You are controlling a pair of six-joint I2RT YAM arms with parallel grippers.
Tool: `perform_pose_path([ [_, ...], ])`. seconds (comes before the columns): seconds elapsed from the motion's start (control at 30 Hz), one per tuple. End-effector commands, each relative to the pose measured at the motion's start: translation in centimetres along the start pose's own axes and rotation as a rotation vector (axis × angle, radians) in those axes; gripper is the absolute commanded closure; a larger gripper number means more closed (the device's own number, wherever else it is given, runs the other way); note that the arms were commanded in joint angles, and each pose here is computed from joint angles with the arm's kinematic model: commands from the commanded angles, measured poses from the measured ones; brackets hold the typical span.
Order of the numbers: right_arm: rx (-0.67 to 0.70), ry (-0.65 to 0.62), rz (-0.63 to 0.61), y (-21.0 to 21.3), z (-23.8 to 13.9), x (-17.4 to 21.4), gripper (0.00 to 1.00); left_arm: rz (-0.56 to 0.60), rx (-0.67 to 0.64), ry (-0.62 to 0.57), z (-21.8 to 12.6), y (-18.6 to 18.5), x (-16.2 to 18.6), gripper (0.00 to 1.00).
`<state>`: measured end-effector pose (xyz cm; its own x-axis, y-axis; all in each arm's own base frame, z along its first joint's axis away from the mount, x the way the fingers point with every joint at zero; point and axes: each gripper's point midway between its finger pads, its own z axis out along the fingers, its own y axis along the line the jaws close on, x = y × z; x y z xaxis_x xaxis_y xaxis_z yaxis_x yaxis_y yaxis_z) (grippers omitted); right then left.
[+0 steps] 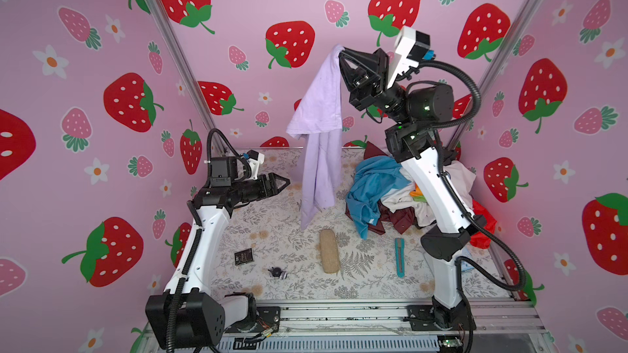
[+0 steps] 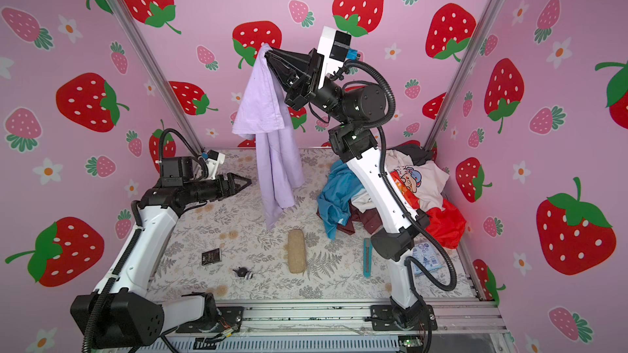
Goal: Pick out a specific cloth from the pile
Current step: 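Swing the held lavender cloth toward the left gripper over open table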
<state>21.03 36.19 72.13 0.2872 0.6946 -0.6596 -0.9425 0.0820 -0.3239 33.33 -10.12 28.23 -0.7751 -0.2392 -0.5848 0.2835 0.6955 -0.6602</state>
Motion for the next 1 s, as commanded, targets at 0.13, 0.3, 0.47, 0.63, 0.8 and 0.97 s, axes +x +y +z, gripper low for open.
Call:
perform_pose_path([
  [0.13, 0.024, -0.006, -0.012, -1.3, 0.1, 5.6, 1.0, 0.013, -0.022, -0.046, -1.6, -0.2, 0.7, 0.23],
  [0.3, 0.09, 0.005, 0.105, -3.9, -1.1, 12.1, 1.0, 0.002, -0.038, -0.056, -2.2, -0.1, 1.2, 0.23],
  [0.47, 0.155, -0.028, 0.148, -5.9, -2.2, 14.5, 1.0, -0.001, -0.042, -0.06, -2.5, -0.2, 1.1, 0.23],
  [0.63, 0.181, -0.078, 0.129, -6.3, -2.4, 13.7, 1.0, -0.005, -0.044, -0.054, -2.4, -0.1, 1.1, 0.23],
  [0.8, 0.223, -0.138, 0.089, -7.0, -2.7, 12.6, 1.0, 0.014, -0.048, -0.067, -2.7, -0.4, 0.5, 0.23],
  [0.97, 0.269, -0.045, 0.141, -8.4, -3.6, 16.8, 1.0, 0.021, -0.057, -0.08, -3.0, -0.4, 0.3, 0.23],
])
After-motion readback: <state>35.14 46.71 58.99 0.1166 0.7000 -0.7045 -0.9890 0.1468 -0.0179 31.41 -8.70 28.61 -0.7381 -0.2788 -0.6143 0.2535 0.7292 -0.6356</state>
